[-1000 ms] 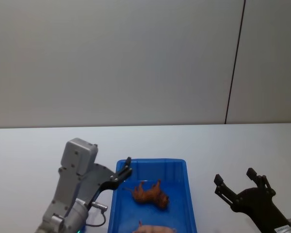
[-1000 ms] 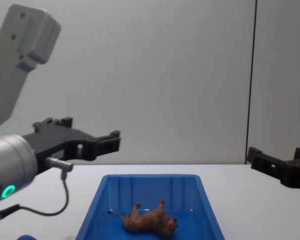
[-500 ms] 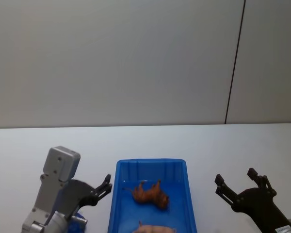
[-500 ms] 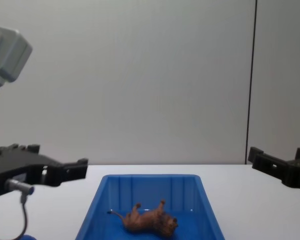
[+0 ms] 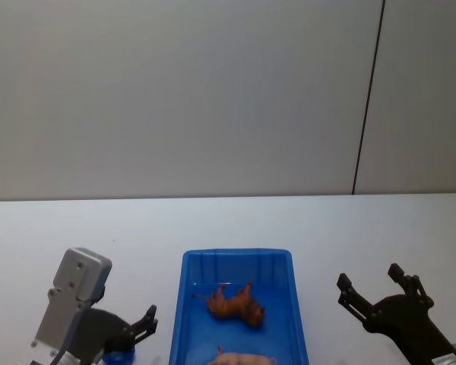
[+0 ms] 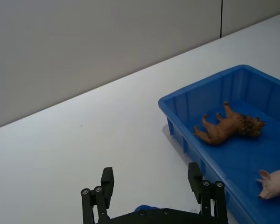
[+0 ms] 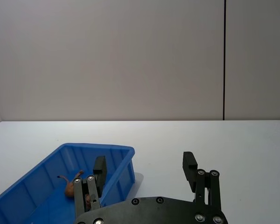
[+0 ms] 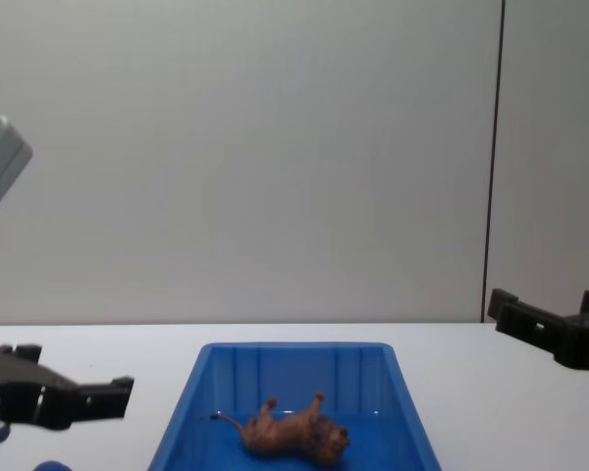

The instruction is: Pick up the two dolls from the table and place them into the box.

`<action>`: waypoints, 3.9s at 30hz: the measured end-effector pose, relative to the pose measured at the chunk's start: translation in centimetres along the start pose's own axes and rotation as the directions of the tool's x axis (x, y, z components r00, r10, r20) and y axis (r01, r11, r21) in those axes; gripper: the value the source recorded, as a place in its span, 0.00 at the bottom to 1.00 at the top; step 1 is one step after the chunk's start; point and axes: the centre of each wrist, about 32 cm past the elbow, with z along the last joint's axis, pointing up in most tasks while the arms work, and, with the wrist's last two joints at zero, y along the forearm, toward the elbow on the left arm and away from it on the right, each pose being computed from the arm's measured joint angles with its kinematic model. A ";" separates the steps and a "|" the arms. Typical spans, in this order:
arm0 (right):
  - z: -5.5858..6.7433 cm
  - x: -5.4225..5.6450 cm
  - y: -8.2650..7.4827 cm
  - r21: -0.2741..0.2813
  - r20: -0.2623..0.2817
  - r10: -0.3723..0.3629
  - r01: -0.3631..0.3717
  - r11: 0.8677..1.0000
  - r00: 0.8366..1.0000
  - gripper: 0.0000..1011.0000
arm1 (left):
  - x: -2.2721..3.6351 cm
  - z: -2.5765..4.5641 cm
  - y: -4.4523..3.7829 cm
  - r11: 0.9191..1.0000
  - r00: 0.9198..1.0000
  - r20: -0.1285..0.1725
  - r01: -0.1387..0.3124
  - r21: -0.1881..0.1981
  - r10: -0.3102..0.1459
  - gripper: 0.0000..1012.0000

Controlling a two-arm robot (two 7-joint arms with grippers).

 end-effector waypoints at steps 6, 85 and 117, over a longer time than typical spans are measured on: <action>0.0 0.0 0.0 0.000 0.000 0.000 0.000 1.000 1.000 0.99 | 0.38 -0.77 0.18 0.999 1.000 -0.014 0.019 0.038 -0.019 0.99; 0.0 0.0 0.0 0.000 0.000 0.000 0.000 1.000 1.000 0.99 | 1.39 1.66 -1.39 0.941 0.964 0.072 0.267 -0.206 -0.258 0.10; 0.0 0.0 0.0 0.000 0.000 0.000 0.000 1.000 1.000 0.99 | 1.40 4.55 -5.10 0.704 0.775 0.174 0.626 -0.335 -0.607 0.99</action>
